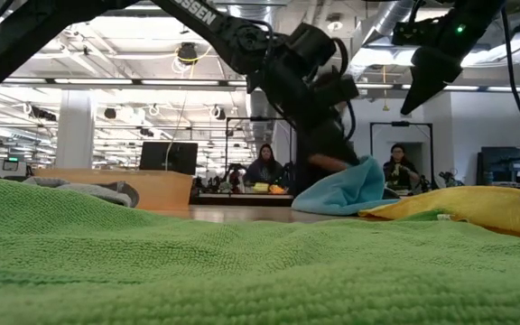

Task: Fold microfiber towels
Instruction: Fold the blue microfiber cloth

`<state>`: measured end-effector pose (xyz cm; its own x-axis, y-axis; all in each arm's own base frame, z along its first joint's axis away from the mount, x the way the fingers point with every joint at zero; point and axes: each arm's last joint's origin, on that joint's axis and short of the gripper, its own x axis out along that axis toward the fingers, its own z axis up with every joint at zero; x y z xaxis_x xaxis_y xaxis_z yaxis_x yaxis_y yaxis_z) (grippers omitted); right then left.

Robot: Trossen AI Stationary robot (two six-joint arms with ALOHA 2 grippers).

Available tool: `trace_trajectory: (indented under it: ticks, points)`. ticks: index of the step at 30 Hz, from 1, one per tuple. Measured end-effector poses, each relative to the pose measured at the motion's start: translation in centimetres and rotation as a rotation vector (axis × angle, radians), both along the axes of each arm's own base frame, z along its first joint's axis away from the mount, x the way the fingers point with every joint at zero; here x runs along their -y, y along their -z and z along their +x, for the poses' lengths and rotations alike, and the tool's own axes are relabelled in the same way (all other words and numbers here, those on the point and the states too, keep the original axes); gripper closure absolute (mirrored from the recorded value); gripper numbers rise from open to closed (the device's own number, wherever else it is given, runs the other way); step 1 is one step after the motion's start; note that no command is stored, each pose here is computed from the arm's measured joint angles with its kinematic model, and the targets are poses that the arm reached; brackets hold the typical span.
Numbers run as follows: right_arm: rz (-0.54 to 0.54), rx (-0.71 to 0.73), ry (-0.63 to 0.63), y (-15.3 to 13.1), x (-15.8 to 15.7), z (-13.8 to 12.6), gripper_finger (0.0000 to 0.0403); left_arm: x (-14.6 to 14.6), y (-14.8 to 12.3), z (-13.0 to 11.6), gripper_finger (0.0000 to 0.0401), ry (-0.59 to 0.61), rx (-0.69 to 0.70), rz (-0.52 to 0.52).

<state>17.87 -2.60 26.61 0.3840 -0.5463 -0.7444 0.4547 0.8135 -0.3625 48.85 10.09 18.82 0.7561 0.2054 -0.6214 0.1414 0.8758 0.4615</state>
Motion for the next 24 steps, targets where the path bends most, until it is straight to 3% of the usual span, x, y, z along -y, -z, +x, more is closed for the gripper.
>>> trace_trajectory:
  ticks: [5, 10, 15, 24]
  points:
    - [0.005, 0.007, 0.009, 0.0, 0.0, 0.0, 0.0226, 0.2, -0.8, -0.1, 0.0266, 0.036, -0.053, -0.064]
    - [0.03, 0.042, 0.057, 0.0, 0.0, 0.0, 0.0226, -0.2, -2.1, -0.1, 0.0266, -0.062, -0.091, -0.002]
    - [0.065, 0.095, 0.123, 0.0, 0.0, 0.0, 0.0226, -0.8, -3.8, -1.0, 0.0266, -0.12, -0.157, -0.03]
    - [0.126, 0.171, 0.065, 0.0, -0.2, 0.8, 0.0226, -3.5, -6.0, -5.1, 0.0266, -0.056, -0.288, -0.393]
